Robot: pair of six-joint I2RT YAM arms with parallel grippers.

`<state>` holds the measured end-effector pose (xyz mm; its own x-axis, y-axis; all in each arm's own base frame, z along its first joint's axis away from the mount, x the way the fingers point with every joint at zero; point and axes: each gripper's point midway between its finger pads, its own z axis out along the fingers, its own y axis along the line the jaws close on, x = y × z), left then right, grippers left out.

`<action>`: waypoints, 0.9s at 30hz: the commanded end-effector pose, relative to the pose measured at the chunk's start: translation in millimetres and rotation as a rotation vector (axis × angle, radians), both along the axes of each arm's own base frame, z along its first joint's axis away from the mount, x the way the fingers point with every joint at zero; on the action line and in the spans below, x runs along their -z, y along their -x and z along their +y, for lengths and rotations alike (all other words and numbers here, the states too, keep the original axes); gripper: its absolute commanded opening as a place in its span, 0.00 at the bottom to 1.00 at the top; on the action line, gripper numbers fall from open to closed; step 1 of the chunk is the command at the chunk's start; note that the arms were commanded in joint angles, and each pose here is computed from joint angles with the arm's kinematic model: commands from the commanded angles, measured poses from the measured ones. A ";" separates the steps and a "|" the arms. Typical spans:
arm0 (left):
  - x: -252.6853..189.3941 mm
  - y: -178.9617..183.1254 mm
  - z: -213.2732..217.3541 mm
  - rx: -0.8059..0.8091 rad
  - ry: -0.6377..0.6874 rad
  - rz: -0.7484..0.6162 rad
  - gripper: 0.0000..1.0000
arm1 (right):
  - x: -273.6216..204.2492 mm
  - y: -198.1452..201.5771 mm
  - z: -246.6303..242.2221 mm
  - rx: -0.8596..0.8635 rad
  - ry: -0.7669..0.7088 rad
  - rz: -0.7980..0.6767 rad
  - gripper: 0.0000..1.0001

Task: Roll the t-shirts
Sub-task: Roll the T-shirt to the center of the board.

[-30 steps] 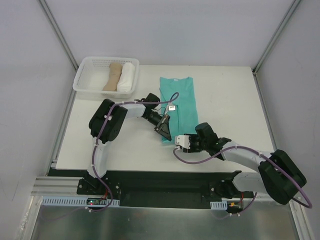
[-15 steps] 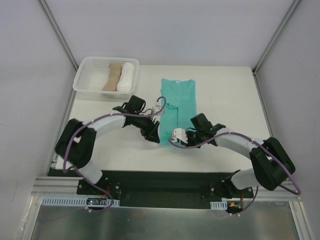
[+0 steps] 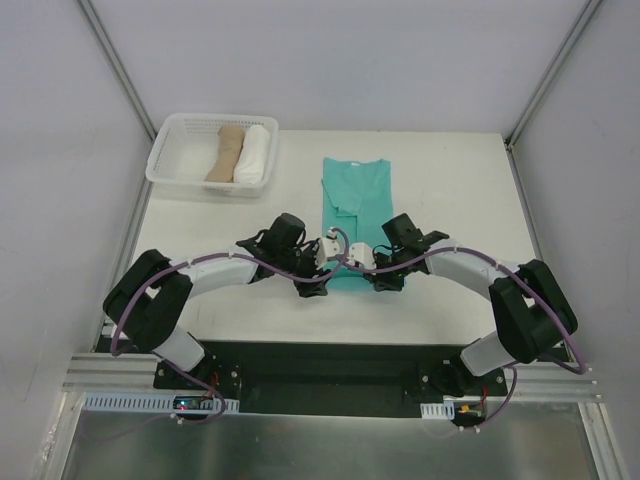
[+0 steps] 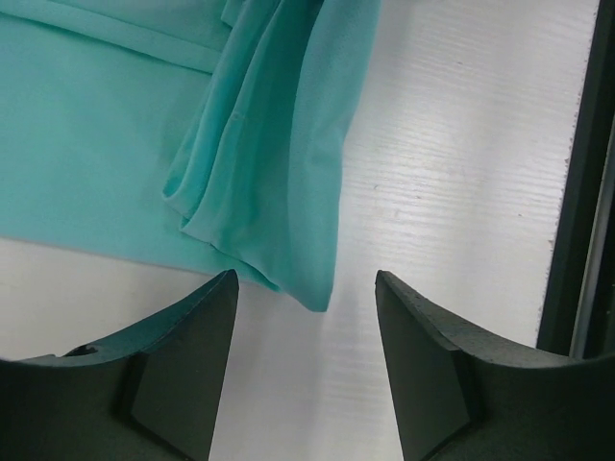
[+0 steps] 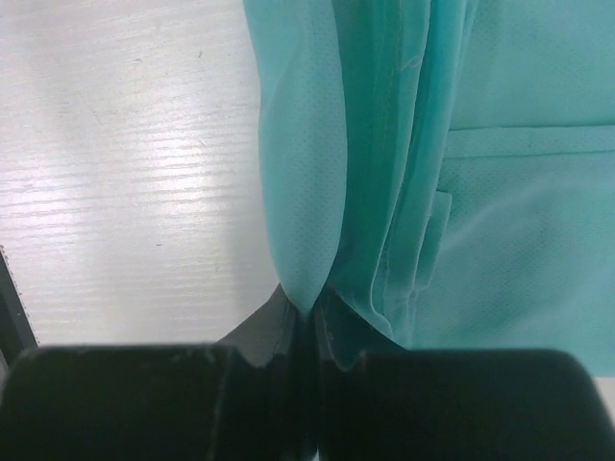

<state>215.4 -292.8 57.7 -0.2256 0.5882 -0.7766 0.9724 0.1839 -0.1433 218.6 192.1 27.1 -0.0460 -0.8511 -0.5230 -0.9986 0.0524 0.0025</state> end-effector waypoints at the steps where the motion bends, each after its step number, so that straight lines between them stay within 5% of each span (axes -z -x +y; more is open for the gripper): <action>1: -11.0 -9.2 -22.5 0.103 0.060 -0.130 0.59 | -5.0 5.9 2.1 0.019 -0.027 0.056 0.07; 12: 17.2 0.8 -46.3 0.183 0.059 -0.092 0.52 | -6.4 3.7 3.6 0.090 -0.051 0.100 0.07; 14: 26.7 5.1 -42.7 0.190 0.019 -0.037 0.42 | -5.5 3.2 2.6 0.101 -0.048 0.109 0.07; 17: 27.2 19.5 -36.6 0.207 -0.015 0.086 0.18 | -6.7 8.0 -0.4 0.123 -0.045 0.148 0.07; 20: 7.9 37.6 -24.8 0.196 -0.010 0.324 0.07 | -13.8 15.8 -4.2 0.134 -0.050 0.193 0.07; 27: -35.3 44.3 -7.4 0.111 0.033 0.597 0.00 | -44.9 40.6 -7.1 0.126 -0.120 0.411 0.09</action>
